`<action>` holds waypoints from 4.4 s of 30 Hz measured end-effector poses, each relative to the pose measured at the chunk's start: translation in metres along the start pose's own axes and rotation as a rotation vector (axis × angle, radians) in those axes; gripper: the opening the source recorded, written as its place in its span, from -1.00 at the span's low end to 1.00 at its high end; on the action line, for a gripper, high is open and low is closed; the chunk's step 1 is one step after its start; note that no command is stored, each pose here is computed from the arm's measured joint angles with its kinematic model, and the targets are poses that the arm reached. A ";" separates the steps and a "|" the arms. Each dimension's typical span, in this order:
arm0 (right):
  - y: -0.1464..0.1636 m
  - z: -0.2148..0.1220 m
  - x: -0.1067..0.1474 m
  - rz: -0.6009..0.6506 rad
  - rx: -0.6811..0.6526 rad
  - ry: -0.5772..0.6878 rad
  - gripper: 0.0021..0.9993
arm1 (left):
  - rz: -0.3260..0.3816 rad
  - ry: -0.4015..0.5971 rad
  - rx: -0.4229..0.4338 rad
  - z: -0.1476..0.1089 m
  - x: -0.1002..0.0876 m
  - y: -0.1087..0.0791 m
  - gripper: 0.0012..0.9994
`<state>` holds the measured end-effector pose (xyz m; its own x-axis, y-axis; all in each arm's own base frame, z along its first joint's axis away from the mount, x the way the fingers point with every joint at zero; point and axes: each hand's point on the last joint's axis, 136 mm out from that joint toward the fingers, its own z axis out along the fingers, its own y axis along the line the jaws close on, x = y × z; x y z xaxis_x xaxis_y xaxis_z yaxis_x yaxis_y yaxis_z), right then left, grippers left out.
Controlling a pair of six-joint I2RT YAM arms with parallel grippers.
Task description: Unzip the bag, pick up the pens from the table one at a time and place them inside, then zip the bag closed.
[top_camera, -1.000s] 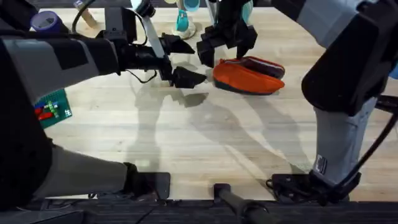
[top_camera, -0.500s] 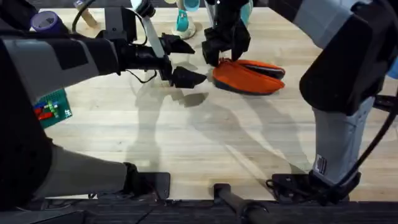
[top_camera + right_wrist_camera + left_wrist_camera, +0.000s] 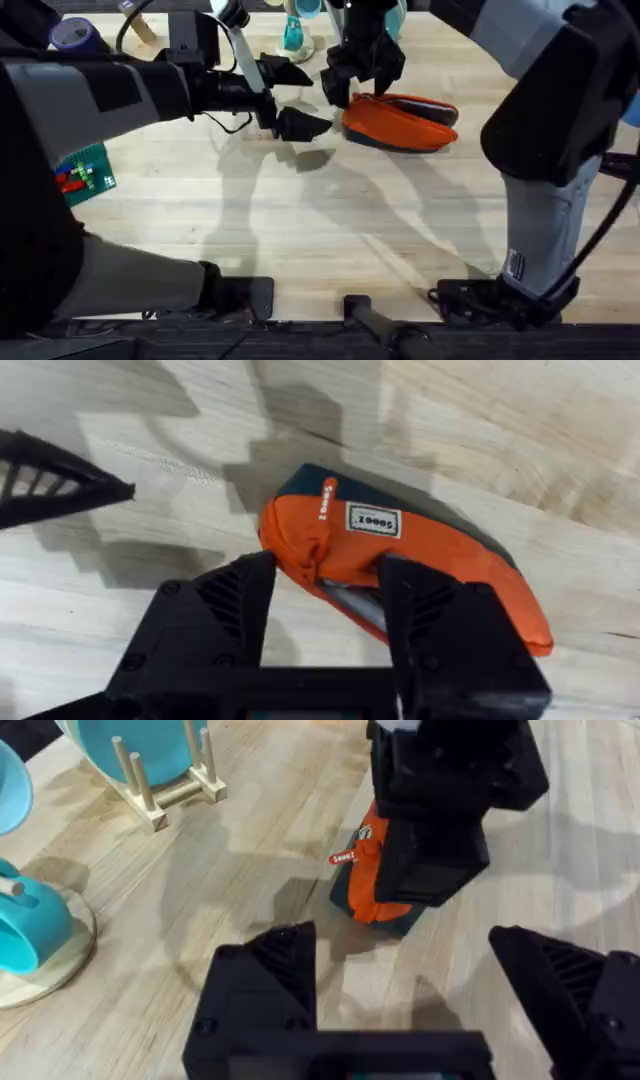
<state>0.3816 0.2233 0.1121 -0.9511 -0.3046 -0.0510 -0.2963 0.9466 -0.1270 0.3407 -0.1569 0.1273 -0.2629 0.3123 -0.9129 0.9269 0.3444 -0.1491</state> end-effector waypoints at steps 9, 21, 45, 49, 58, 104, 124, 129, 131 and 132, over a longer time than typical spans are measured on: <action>0.001 -0.013 -0.013 -0.036 -0.011 -0.057 0.33 | 0.000 0.000 0.000 0.000 0.000 0.000 0.99; 0.001 -0.042 -0.027 -0.032 -0.031 -0.136 0.99 | 0.000 0.000 0.000 0.000 0.000 0.000 0.99; 0.007 -0.020 -0.015 -0.038 -0.018 -0.075 0.99 | -0.001 0.000 0.000 0.000 0.000 0.000 0.99; 0.012 -0.020 -0.014 -0.050 -0.019 -0.076 0.98 | -0.001 0.000 0.000 0.000 0.000 0.000 0.99; 0.018 -0.001 -0.012 -0.064 -0.008 -0.033 0.93 | 0.000 0.000 0.000 0.000 0.000 0.000 0.99; 0.012 -0.001 -0.009 -0.074 0.036 -0.020 -0.94 | 0.000 0.000 0.000 0.000 0.000 0.000 0.99; 0.003 -0.023 -0.010 -0.067 0.057 -0.061 -0.94 | 0.016 0.005 0.043 0.011 -0.003 -0.012 0.99; 0.002 -0.023 -0.010 -0.067 0.063 -0.062 -0.94 | 0.026 0.015 0.067 0.019 -0.004 -0.020 0.99; 0.002 -0.023 -0.010 -0.067 0.063 -0.062 -0.94 | 0.027 0.019 0.068 0.020 -0.004 -0.021 0.99; 0.002 -0.023 -0.010 -0.066 0.064 -0.062 -0.94 | 0.028 0.022 0.066 0.021 -0.003 -0.021 0.99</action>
<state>0.3889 0.2304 0.1352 -0.9219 -0.3740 -0.1011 -0.3503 0.9162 -0.1946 0.3275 -0.1835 0.1255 -0.2416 0.3406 -0.9086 0.9495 0.2761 -0.1490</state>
